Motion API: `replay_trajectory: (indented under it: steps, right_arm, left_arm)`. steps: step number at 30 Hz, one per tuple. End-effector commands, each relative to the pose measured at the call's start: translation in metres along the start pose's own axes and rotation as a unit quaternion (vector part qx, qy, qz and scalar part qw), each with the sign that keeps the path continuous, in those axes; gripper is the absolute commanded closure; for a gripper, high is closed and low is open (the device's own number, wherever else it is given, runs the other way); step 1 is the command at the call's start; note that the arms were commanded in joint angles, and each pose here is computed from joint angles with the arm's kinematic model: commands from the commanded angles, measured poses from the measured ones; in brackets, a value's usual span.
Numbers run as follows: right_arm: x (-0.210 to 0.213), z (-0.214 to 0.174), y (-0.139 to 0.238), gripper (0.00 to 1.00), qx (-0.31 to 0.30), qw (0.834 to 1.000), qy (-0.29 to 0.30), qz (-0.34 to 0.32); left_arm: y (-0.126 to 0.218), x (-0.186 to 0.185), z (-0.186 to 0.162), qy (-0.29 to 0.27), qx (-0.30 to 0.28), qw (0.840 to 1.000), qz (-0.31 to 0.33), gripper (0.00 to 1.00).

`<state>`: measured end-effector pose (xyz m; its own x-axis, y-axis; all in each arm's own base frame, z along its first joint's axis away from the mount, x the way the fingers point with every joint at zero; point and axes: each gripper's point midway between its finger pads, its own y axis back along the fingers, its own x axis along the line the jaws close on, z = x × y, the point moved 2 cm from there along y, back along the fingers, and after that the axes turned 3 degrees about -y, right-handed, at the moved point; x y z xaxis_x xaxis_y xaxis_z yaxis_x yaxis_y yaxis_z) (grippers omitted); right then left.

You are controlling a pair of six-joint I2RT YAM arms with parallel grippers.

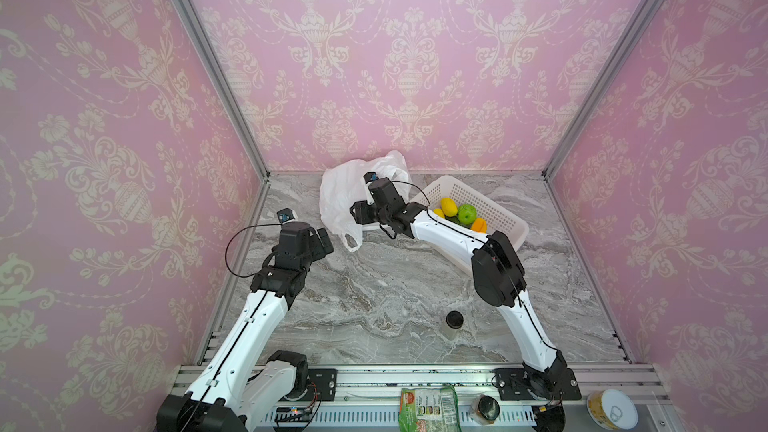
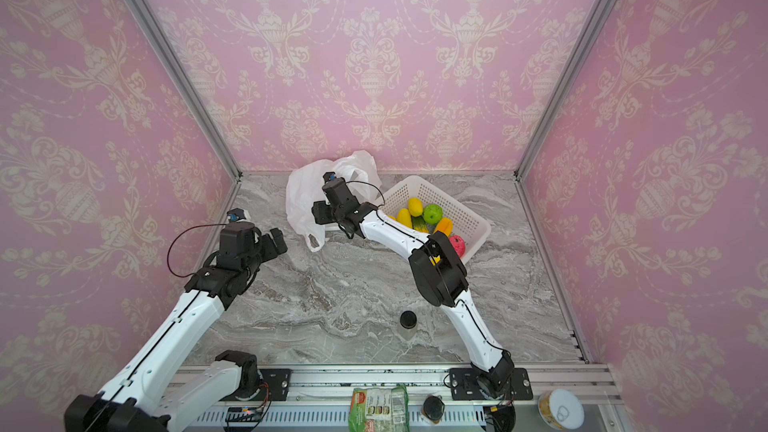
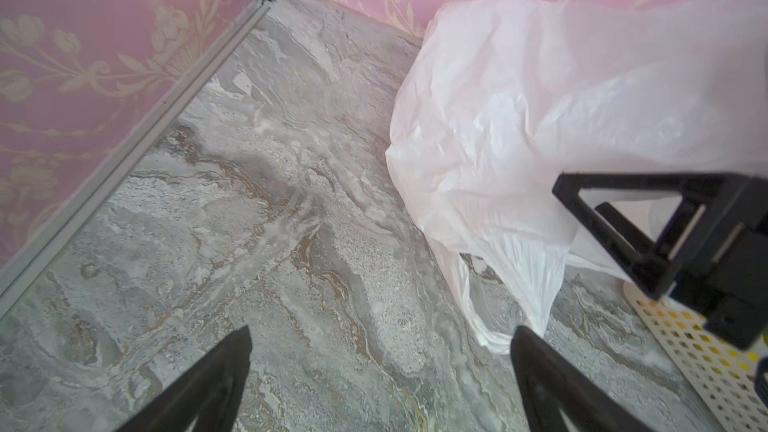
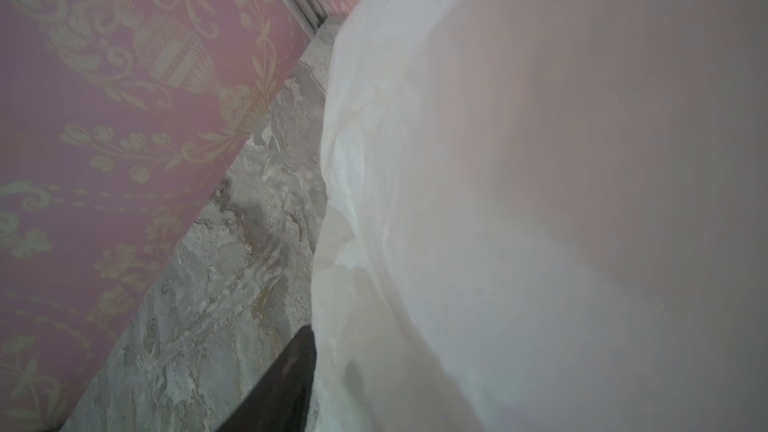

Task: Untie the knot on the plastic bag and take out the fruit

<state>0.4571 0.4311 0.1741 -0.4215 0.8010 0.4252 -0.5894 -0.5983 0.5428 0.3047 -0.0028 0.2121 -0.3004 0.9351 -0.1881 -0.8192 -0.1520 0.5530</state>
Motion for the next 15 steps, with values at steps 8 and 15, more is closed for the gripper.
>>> replay_trajectory:
  steps: [8,15]
  right_arm:
    - [-0.021,0.086,0.257,0.00,-0.214,0.972,0.050,-0.081]
    - [-0.231,0.047,0.377,0.00,-0.289,0.881,-0.063,-0.369]
  left_arm:
    - [0.001,0.021,0.040,0.005,-0.137,0.990,0.035,0.01]
    - [-0.013,0.065,0.018,-0.064,-0.179,0.971,0.142,0.01]
